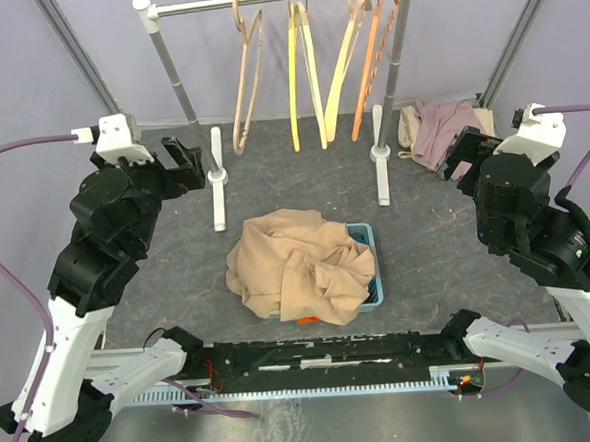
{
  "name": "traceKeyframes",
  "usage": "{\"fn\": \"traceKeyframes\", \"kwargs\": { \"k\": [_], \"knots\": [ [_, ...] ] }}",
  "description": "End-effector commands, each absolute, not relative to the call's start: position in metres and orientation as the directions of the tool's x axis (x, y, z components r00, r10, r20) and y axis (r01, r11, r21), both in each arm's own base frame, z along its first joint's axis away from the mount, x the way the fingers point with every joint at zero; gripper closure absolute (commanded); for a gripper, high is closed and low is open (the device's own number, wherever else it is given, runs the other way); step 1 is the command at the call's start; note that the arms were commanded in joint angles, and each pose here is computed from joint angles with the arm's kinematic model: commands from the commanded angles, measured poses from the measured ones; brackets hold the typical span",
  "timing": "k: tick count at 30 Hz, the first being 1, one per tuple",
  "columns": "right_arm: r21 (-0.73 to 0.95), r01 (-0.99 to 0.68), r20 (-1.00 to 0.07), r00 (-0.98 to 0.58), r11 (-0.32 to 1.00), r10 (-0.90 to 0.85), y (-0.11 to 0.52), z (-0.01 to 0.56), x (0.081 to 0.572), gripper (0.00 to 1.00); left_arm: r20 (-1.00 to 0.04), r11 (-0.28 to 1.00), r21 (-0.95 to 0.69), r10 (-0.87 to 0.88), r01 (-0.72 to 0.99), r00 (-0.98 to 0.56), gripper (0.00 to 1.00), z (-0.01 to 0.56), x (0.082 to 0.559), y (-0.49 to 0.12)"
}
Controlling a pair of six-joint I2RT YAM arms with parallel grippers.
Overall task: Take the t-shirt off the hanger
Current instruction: Reset both arms
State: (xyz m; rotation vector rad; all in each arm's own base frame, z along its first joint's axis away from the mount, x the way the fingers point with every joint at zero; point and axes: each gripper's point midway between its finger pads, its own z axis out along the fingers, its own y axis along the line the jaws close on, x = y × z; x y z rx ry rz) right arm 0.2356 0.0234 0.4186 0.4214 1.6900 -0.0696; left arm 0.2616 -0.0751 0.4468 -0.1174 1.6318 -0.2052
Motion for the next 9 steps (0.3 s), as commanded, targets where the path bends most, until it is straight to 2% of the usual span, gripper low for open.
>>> {"fn": "traceKeyframes", "kwargs": {
  "k": [1, 9],
  "knots": [
    [0.229, 0.304, -0.963, -0.07, 0.925, 0.262, 0.0201, 0.4304, 0.2317, 0.01, -0.966, 0.966, -0.257, -0.255, 0.04, -0.05, 0.01, 0.4525, 0.2587, -0.0728],
    [0.239, 0.296, -0.961, -0.065, 0.925, 0.27, 0.0176, 0.4312, 0.2273, 0.01, -0.965, 0.966, -0.257, -0.256, 0.03, -0.049, 0.01, 0.4519, 0.2564, -0.0697]
  ]
}}
